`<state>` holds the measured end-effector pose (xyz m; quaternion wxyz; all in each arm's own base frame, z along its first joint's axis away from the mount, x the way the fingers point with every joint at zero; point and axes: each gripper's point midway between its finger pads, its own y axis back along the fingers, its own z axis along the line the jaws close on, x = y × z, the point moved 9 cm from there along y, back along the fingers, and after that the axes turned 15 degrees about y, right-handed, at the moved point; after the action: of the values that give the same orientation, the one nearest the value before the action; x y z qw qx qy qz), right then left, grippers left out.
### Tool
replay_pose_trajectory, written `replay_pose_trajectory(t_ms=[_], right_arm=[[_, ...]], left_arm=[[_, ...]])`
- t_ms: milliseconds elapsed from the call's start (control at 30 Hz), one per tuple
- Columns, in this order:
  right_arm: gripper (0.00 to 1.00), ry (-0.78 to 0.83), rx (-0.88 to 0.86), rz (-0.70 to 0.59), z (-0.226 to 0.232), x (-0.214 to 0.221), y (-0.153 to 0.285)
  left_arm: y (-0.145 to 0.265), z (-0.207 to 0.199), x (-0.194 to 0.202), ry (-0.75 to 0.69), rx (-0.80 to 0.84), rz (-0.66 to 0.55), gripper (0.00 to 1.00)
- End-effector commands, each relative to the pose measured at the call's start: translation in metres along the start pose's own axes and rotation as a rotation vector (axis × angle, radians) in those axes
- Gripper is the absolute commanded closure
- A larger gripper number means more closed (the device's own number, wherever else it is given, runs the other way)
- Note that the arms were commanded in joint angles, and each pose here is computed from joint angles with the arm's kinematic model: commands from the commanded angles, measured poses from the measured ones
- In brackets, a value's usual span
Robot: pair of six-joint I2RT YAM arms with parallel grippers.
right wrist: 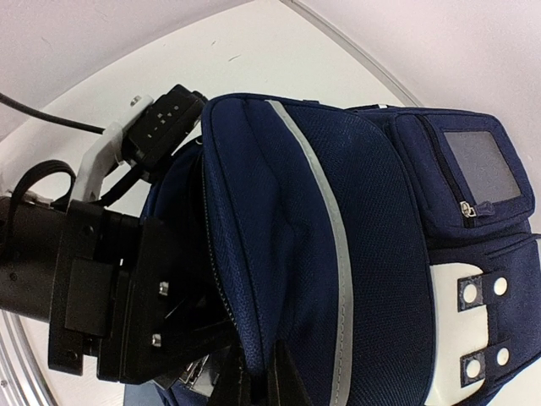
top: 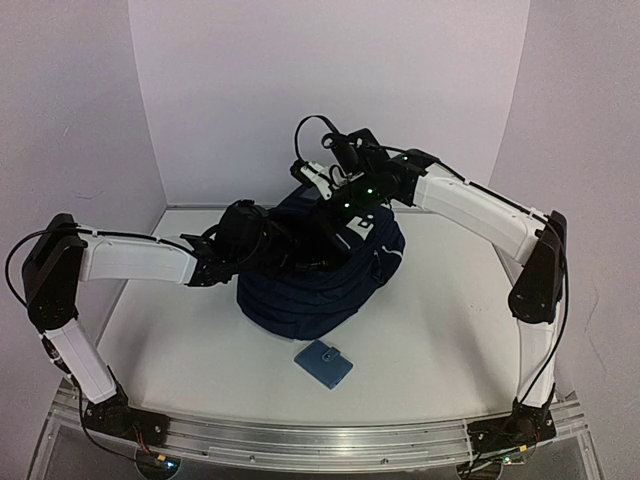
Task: Pack the student bag
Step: Place the stationery in the student bag.
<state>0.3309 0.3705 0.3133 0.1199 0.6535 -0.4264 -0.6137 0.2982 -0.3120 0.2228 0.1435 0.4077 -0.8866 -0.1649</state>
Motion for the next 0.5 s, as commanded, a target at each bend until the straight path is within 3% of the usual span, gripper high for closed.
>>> replay_pose_trajectory(t_ms=[0, 133, 300, 467], right_arm=[[1.0, 0.046, 0.026, -0.172, -0.001, -0.035, 0.041], [1.0, 0.048, 0.021, -0.172, 0.0, -0.035, 0.041], [1.0, 0.032, -0.015, -0.182, 0.002, -0.035, 0.041], [1.0, 0.022, -0.052, -0.184, 0.006, -0.033, 0.041]], left_arm=[[0.018, -0.011, 0.002, 0.028, 0.038, -0.004, 0.5], [0.02, -0.006, 0.003, 0.038, 0.039, 0.006, 0.66], [0.01, -0.004, 0.004, 0.056, 0.1, 0.025, 0.97], [0.001, -0.006, -0.002, 0.088, 0.21, -0.021, 1.0]])
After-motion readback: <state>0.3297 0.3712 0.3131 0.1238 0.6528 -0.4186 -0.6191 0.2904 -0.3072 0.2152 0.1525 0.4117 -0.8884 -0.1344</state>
